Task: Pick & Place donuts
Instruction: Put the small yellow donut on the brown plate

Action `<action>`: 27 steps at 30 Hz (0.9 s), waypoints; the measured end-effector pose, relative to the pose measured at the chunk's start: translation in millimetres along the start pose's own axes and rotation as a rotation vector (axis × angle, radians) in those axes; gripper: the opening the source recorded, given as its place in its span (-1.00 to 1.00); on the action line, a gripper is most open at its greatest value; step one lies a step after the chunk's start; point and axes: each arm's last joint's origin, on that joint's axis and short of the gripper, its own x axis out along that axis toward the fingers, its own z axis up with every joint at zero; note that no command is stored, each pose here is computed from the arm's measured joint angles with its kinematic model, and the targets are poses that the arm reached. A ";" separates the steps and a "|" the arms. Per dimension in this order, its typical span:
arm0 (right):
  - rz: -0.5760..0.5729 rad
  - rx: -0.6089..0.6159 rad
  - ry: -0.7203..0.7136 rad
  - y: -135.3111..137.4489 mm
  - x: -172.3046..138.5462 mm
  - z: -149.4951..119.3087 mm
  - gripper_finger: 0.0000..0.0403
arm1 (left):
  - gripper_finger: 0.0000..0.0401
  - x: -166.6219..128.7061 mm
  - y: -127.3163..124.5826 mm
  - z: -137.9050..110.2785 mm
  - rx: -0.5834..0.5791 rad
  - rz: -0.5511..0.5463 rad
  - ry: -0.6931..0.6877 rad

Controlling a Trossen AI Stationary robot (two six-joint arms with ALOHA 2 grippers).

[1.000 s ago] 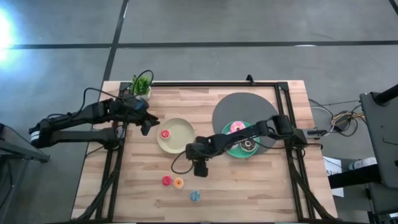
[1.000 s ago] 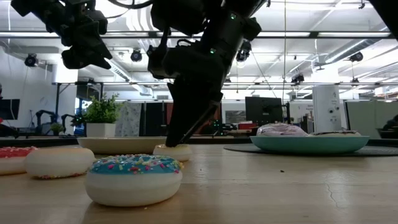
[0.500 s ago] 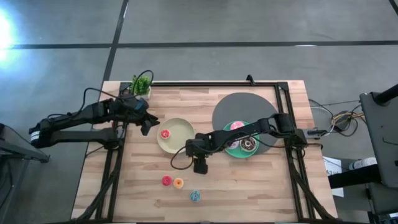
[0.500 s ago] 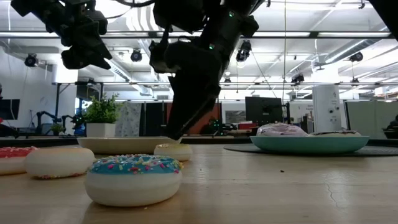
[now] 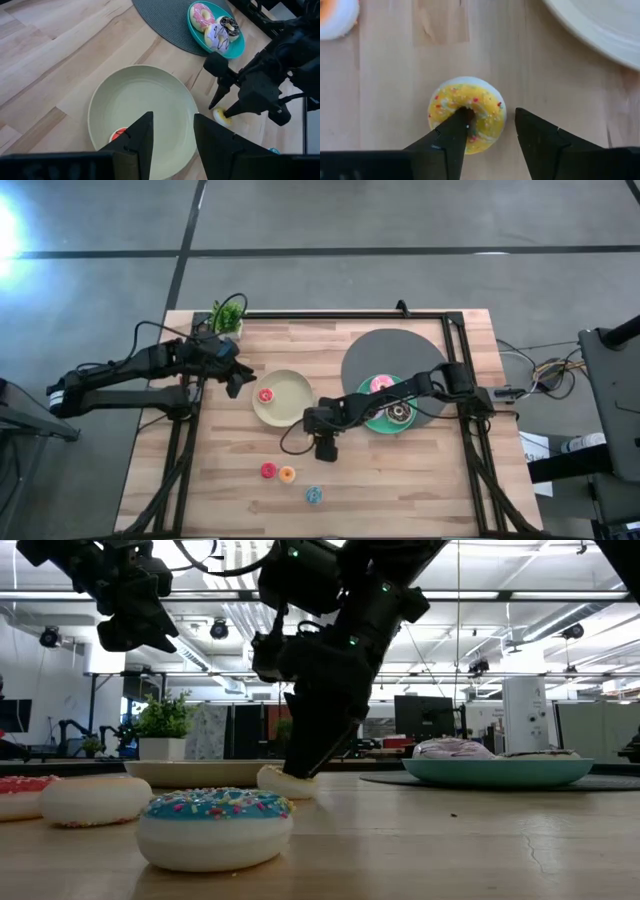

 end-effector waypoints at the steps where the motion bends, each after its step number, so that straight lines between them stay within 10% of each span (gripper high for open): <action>1: 0.000 0.000 0.000 -0.2 0.3 -0.7 -0.27 | -0.43 0.0 0.0 0.0 -0.001 0.000 0.000; 13: -0.029 0.024 -0.067 -5.3 -27.2 30.5 -0.92 | -0.43 0.0 0.2 0.2 -0.009 0.004 -0.003; 21: -0.129 0.019 -0.195 -49.2 -64.3 78.6 -0.91 | -0.43 -2.9 -0.4 0.7 0.001 -0.001 -0.020; 27: -0.102 -0.005 -0.192 -85.3 -29.9 105.0 -0.91 | -0.43 -28.1 -5.1 6.7 0.014 -0.002 -0.153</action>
